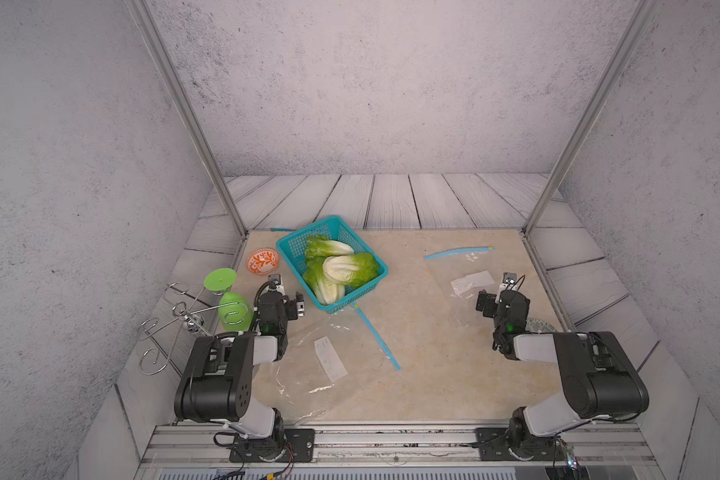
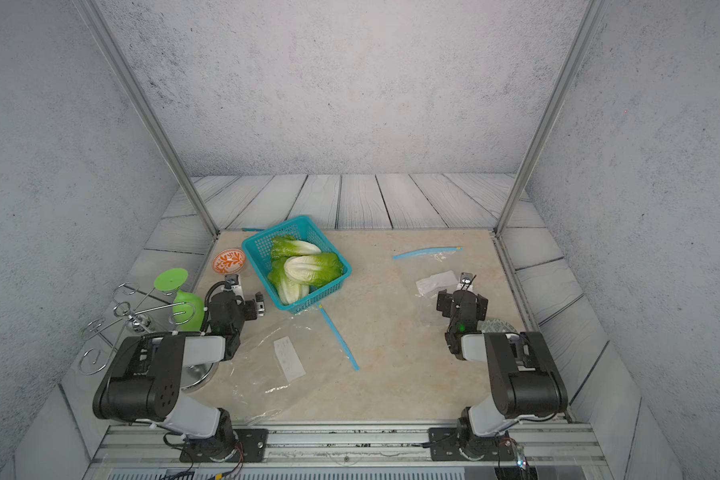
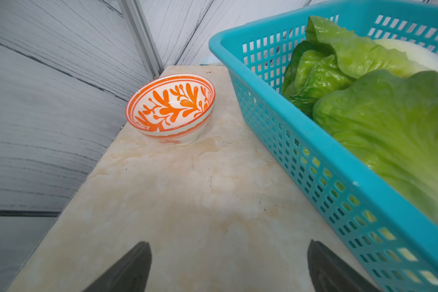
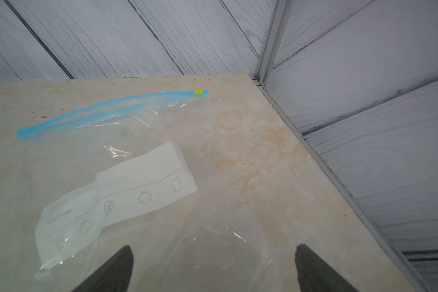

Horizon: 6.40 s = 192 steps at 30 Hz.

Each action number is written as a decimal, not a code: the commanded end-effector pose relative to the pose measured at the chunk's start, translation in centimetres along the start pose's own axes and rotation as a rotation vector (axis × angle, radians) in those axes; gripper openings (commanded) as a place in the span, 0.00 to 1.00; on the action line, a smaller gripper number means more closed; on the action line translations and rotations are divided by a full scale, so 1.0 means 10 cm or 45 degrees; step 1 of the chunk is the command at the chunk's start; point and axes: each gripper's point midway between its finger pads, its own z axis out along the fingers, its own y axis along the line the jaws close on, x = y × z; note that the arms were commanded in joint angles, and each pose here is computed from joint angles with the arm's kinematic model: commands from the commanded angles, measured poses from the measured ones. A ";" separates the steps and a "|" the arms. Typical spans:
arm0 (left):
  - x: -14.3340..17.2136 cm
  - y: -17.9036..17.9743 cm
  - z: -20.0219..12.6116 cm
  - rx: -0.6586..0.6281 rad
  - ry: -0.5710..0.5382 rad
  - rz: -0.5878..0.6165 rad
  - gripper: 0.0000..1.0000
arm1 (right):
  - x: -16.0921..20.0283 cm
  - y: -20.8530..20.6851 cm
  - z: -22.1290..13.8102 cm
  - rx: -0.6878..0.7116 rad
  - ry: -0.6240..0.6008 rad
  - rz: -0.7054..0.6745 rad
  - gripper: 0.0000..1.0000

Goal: Put the chinese cabbages into a zipper bag and zip it
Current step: Pick up the zipper food storage bag at the center of the board, then open the zipper of the food storage bag at the center of the board.

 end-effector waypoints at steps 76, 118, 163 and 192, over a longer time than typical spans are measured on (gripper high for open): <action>-1.03 -0.94 -1.52 0.418 0.306 -0.273 0.74 | -0.14 0.03 -0.61 0.054 0.951 0.484 0.99; -1.23 -1.44 -1.92 0.642 0.508 -0.105 0.73 | -0.16 0.94 -0.34 -0.563 1.033 0.484 0.07; -1.75 -2.15 -1.92 1.406 0.326 -0.473 0.00 | -1.35 2.39 -2.56 -1.698 0.631 0.427 0.50; -1.33 -2.41 -2.67 1.845 0.584 -0.088 0.00 | -1.23 2.53 -1.90 -1.676 0.317 -0.380 0.75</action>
